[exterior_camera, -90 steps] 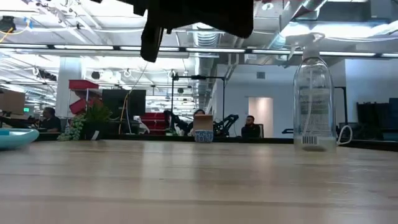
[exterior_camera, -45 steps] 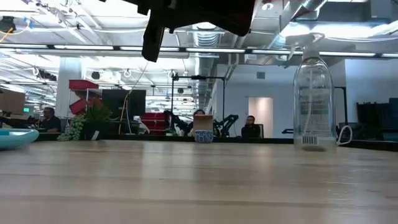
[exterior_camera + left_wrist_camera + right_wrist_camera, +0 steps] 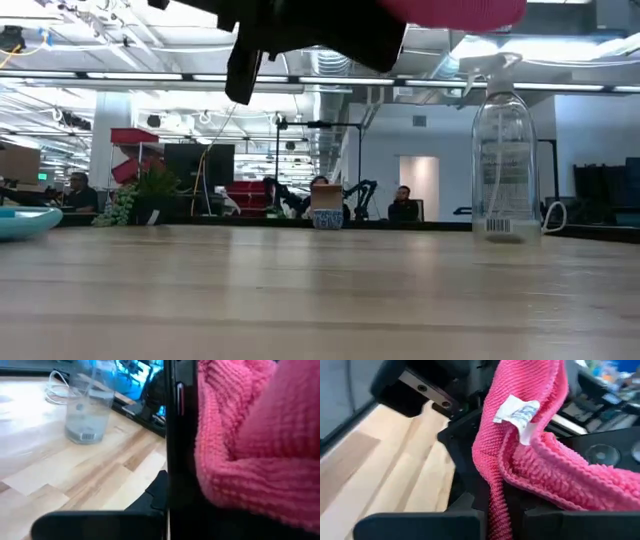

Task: Apply microfiber cloth
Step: Wipe the black cellphone with the pink microfiber cloth

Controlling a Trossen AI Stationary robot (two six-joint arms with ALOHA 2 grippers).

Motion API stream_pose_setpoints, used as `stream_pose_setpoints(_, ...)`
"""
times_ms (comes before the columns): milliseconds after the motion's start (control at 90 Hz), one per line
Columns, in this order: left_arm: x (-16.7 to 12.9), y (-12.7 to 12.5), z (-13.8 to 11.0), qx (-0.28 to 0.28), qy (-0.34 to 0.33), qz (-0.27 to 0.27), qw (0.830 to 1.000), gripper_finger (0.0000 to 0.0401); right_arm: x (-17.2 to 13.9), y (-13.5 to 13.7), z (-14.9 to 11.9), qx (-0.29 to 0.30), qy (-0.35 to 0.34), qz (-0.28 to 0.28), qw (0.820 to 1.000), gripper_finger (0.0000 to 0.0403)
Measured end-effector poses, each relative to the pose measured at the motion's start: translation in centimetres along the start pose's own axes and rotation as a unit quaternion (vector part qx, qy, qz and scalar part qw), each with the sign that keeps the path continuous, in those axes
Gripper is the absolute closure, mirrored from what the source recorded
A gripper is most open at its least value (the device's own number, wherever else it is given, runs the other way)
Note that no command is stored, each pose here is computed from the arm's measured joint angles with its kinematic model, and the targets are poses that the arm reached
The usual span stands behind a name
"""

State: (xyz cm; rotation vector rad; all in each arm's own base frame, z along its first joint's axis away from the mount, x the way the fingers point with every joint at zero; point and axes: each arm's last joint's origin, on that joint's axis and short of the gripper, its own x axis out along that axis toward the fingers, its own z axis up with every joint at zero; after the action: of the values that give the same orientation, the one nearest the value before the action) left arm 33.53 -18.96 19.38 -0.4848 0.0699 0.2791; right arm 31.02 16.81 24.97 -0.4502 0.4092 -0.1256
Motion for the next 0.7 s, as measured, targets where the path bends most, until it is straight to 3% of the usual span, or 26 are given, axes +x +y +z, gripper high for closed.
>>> stream_pose_setpoints(111,0.0,-0.1,0.3,-0.012,-0.006,0.002,1.0,0.039,-1.1,-1.3,1.1,0.036,-0.015,-0.09,0.995,0.0394)
stream_pose_setpoints(178,0.0,0.0,0.2,-0.012,0.0,0.0,1.0,0.039,-1.5,-1.7,1.4,0.06,-0.021,-0.107,0.992,0.0394)
stream_pose_setpoints(344,0.0,0.1,-0.3,0.0,0.018,-0.006,1.0,0.039,-1.1,-0.8,0.4,0.054,-0.013,-0.038,0.998,0.0394)
stream_pose_setpoints(511,0.0,0.1,-0.3,0.01,0.018,-0.005,1.0,0.039,-0.8,0.4,-1.2,0.005,0.03,0.064,0.998,0.0394)
stream_pose_setpoints(600,0.0,0.1,-0.3,0.007,0.014,-0.004,1.0,0.039,-1.3,0.1,-1.1,0.0,0.035,0.071,0.997,0.0394)
stream_pose_setpoints(700,0.0,0.0,0.0,0.001,0.004,-0.001,1.0,0.039,-2.3,-0.7,-0.8,0.012,0.037,0.019,0.999,0.0394)
